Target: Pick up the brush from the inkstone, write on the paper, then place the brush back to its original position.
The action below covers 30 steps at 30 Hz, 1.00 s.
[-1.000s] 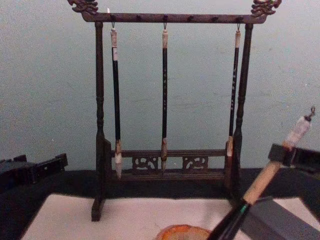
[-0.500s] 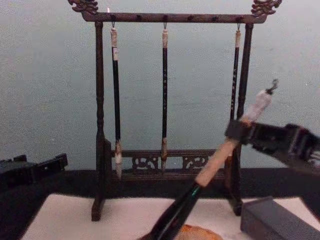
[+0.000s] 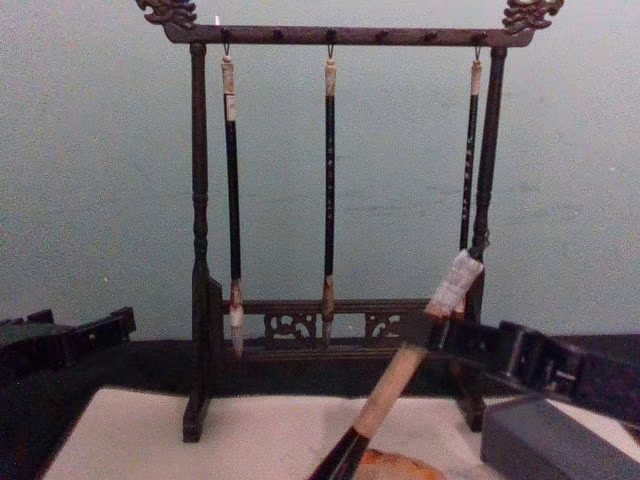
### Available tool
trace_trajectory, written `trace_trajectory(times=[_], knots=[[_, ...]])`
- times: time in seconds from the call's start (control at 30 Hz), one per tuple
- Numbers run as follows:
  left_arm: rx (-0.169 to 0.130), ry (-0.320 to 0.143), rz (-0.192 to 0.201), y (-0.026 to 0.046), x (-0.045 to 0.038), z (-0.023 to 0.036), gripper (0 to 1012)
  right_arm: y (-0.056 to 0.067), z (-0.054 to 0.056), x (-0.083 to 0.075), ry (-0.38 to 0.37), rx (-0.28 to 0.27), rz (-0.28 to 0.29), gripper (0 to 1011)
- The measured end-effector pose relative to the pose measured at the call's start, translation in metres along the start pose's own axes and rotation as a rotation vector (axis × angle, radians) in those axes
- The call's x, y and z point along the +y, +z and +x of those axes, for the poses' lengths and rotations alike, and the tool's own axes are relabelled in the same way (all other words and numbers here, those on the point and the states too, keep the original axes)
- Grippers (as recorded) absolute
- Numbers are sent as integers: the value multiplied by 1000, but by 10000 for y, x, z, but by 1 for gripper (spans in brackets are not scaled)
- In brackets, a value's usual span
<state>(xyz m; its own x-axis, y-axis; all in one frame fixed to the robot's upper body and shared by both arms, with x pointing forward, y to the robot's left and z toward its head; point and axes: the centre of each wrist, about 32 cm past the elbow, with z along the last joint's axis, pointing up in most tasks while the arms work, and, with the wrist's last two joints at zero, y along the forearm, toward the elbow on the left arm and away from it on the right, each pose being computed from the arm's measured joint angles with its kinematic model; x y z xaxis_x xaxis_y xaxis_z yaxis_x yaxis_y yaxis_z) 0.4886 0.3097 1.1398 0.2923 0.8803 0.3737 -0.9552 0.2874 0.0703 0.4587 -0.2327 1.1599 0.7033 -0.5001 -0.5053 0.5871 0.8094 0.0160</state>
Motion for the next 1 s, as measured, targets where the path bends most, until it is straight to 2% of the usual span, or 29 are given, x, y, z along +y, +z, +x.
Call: trace_trajectory(times=[0.37, 0.73, 1.0], knots=[[0, 0, 0, 0, 0, 0, 1002, 9, 31, -94, -47, -35, -20, 161], [0, 0, 0, 0, 0, 0, 1002, 66, 63, -353, -113, -60, -21, 161], [0, 0, 0, 0, 0, 0, 1002, 102, 75, -485, -134, -64, -8, 161]])
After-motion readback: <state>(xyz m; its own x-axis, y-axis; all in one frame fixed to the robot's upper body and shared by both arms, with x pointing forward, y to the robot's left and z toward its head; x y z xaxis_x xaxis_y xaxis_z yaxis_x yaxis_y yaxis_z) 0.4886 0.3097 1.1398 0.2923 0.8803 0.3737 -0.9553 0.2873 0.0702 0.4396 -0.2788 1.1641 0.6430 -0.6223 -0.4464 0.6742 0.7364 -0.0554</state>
